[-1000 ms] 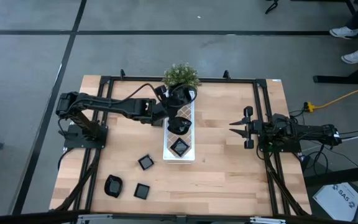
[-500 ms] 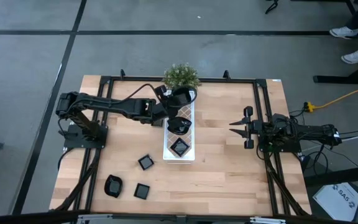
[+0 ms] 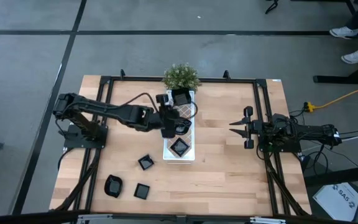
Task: Pick & Place Mini shaped plates
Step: Stack the square plate on top of the square plate on the shelf
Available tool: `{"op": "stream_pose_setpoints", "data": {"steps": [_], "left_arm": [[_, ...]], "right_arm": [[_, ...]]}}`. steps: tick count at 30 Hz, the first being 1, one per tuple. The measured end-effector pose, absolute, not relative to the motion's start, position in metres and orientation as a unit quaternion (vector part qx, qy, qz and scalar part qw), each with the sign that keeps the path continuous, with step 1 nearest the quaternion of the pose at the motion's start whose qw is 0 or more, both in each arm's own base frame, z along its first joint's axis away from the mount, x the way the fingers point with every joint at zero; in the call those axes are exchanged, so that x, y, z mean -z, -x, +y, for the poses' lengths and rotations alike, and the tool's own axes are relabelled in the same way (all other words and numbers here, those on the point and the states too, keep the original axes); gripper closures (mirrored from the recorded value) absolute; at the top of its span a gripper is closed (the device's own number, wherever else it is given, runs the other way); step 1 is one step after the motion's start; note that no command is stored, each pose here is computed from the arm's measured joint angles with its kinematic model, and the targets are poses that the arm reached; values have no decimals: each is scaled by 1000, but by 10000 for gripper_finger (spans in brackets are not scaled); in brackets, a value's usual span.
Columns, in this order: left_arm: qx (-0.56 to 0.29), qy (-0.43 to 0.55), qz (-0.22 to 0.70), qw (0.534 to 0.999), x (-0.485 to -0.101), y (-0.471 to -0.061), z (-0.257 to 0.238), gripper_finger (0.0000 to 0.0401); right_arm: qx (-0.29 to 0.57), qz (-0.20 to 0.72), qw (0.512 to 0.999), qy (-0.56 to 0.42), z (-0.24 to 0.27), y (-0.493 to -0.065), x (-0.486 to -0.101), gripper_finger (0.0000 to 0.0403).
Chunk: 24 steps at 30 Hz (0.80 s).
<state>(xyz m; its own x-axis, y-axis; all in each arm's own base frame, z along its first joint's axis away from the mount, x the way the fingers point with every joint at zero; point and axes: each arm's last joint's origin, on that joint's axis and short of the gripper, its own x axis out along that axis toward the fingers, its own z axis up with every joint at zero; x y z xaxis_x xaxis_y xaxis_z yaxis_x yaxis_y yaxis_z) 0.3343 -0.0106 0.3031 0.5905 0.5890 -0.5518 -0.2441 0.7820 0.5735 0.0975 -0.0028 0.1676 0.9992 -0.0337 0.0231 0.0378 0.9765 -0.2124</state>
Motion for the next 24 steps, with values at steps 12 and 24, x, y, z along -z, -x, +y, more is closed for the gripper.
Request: {"op": "stream_pose_setpoints", "data": {"steps": [12,24], "left_arm": [[-157,-278,405,857,-301,-318,-61,327],[-135,-243,401,873,-273,-266,-70,338]], "right_arm": [[18,-10,994,107,-3,-97,-168,301],[18,-10,994,107,-3,-97,-168,301]]}}
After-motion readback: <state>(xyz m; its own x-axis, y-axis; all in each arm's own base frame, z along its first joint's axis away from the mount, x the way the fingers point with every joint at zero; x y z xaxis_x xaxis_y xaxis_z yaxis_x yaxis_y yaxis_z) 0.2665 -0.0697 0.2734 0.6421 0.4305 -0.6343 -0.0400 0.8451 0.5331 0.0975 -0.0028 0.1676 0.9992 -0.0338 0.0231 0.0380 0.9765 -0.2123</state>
